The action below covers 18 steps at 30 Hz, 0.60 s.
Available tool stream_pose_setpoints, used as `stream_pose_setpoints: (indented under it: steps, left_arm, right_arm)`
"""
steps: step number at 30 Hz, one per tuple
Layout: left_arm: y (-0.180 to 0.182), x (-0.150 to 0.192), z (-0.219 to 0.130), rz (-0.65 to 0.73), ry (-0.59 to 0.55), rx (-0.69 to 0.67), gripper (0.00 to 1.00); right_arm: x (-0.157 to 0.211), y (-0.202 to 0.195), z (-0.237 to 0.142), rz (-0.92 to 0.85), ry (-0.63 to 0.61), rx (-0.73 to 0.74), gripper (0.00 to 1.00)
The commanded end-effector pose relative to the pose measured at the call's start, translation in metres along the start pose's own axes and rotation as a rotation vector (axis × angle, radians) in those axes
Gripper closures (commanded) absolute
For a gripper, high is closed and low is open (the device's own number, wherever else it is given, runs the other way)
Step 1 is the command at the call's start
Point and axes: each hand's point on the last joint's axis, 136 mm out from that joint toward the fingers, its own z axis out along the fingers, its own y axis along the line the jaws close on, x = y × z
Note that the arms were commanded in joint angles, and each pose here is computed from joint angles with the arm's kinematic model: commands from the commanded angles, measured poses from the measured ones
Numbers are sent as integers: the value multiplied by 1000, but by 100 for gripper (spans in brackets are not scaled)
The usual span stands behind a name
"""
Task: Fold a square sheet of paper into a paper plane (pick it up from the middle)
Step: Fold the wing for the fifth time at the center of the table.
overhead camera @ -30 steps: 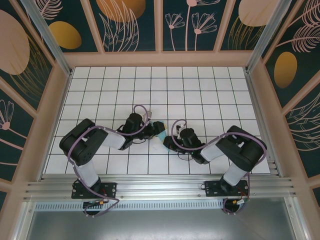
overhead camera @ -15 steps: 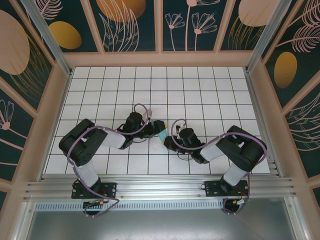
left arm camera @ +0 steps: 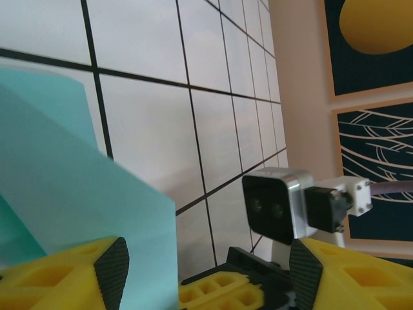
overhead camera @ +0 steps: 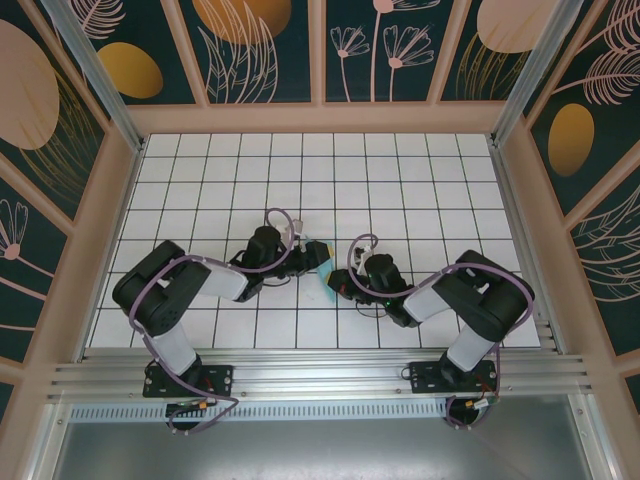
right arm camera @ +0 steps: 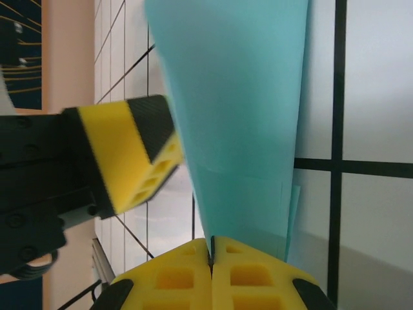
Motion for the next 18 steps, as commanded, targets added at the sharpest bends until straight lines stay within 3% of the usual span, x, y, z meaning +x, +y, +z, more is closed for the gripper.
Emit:
stream_pose_setpoints:
  steps: [1,18]
  left_arm:
    - [-12,1,4,31,17,66,30]
    - [6,5,17,9,46,40,29]
  right_arm:
    - [2,-2,0,36,11,-18,100]
    - [6,-26,3,86,18,63,100]
